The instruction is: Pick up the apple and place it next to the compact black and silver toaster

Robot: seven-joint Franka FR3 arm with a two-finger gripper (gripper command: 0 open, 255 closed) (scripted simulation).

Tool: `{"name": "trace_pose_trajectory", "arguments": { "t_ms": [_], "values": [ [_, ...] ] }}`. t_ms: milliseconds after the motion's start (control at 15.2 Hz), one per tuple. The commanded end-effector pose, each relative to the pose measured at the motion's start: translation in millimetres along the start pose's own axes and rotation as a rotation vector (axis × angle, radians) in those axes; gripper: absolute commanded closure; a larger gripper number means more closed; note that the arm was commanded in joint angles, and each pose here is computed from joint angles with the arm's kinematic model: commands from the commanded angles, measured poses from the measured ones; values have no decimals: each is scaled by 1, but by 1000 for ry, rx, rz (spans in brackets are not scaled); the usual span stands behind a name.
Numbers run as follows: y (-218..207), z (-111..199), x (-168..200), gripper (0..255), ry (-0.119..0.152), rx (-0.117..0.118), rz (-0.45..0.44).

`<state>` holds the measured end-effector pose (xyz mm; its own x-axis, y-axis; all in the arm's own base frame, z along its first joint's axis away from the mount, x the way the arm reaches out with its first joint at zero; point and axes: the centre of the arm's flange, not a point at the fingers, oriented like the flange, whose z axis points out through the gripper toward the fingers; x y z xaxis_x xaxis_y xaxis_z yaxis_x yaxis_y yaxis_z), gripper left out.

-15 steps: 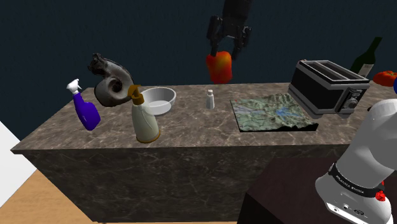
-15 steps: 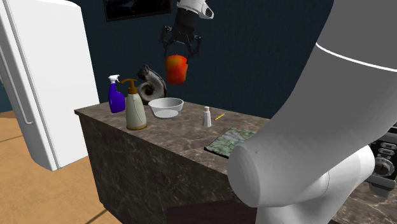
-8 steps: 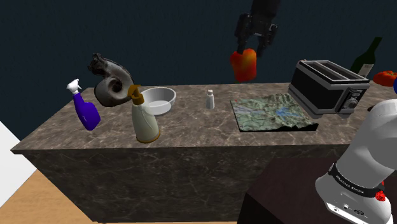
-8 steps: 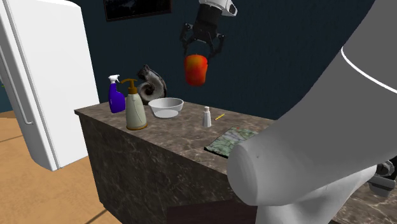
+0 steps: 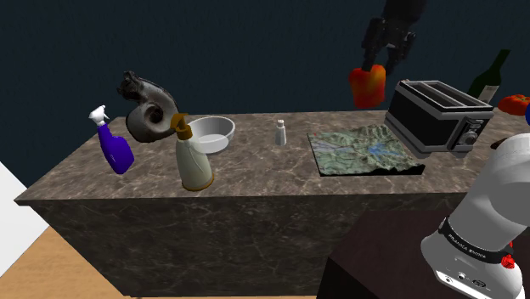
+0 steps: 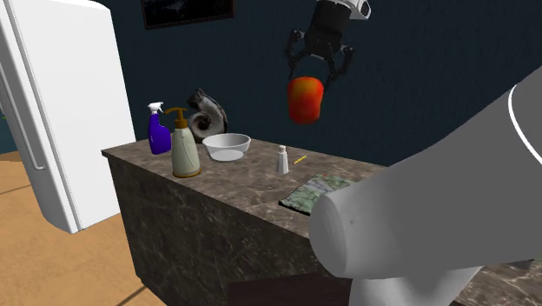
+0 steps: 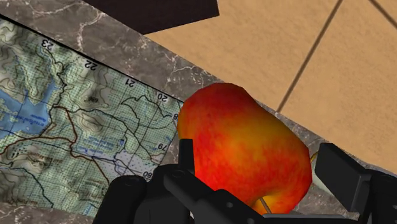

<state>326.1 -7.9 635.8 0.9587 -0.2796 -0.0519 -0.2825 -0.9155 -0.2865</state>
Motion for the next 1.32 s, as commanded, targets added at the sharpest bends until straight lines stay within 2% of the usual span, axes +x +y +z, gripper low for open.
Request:
{"name": "trace_pose_trajectory", "arguments": {
  "t_ms": [0,1254],
  "values": [
    [20,-7,-11,255,-1,0,-1],
    [241,-68,-112,255,-1,0,-1]
  ]
}}
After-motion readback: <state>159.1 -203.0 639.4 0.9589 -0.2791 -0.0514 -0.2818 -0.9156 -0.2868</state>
